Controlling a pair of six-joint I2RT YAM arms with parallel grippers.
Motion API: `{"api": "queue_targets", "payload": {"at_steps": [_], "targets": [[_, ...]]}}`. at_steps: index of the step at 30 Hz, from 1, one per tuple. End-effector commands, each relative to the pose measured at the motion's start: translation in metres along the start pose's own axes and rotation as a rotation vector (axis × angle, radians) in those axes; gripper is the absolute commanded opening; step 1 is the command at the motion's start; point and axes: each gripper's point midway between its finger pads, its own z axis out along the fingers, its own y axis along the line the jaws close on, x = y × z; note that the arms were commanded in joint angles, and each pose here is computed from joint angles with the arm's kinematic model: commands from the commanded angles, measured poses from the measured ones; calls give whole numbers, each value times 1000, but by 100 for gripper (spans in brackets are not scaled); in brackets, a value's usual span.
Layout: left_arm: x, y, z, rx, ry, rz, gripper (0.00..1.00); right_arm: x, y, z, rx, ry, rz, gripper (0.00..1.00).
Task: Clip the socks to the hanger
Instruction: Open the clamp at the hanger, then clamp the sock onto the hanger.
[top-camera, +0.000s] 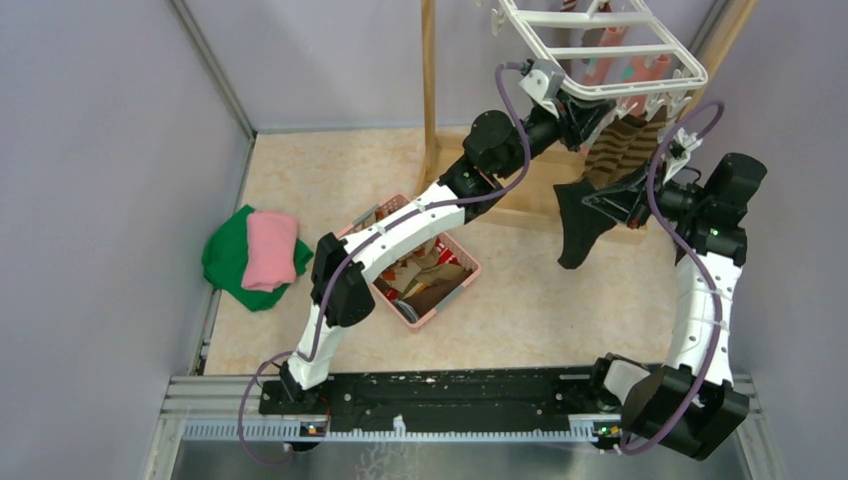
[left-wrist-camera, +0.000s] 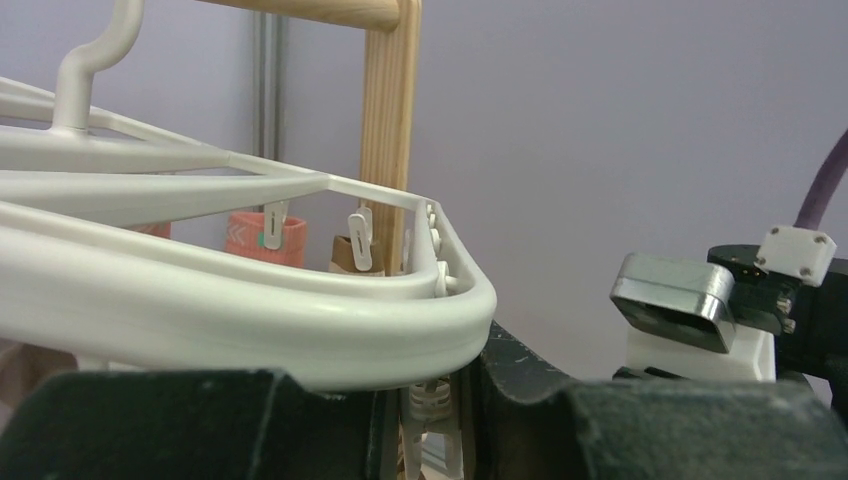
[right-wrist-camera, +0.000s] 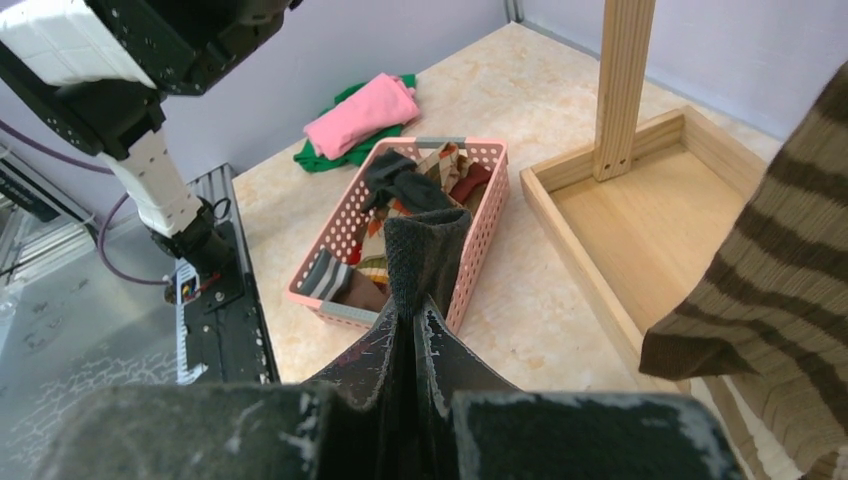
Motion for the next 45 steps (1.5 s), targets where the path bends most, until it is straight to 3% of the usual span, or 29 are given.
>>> {"api": "queue_targets", "payload": {"at_steps": [1, 5, 6, 9, 20, 27, 36, 45], "targets": [[-41, -13, 0, 38, -66, -37, 4, -29, -5, 0, 32, -7, -24, 0], [-43, -15, -1, 61, -70, -70, 4, -54, -4, 3, 73, -78, -61, 0], [-43, -15, -2, 66, -71, -77, 4, -55, 1, 4, 64, -106, 30, 0], [-46, -15, -3, 79, -79, -105, 3, -67, 17, 6, 6, -197, 44, 0], [-55, -12, -10, 123, -100, -226, 2, -68, 31, 8, -81, -367, 181, 0], [-59, -15, -12, 158, -105, -280, 1, -77, 48, 20, -165, -400, 205, 0], [-68, -17, -17, 187, -128, -338, 1, -94, 36, 16, -176, -523, 305, 0], [-72, -19, -19, 214, -141, -390, 1, -93, 24, 15, -175, -555, 387, 0]]}}
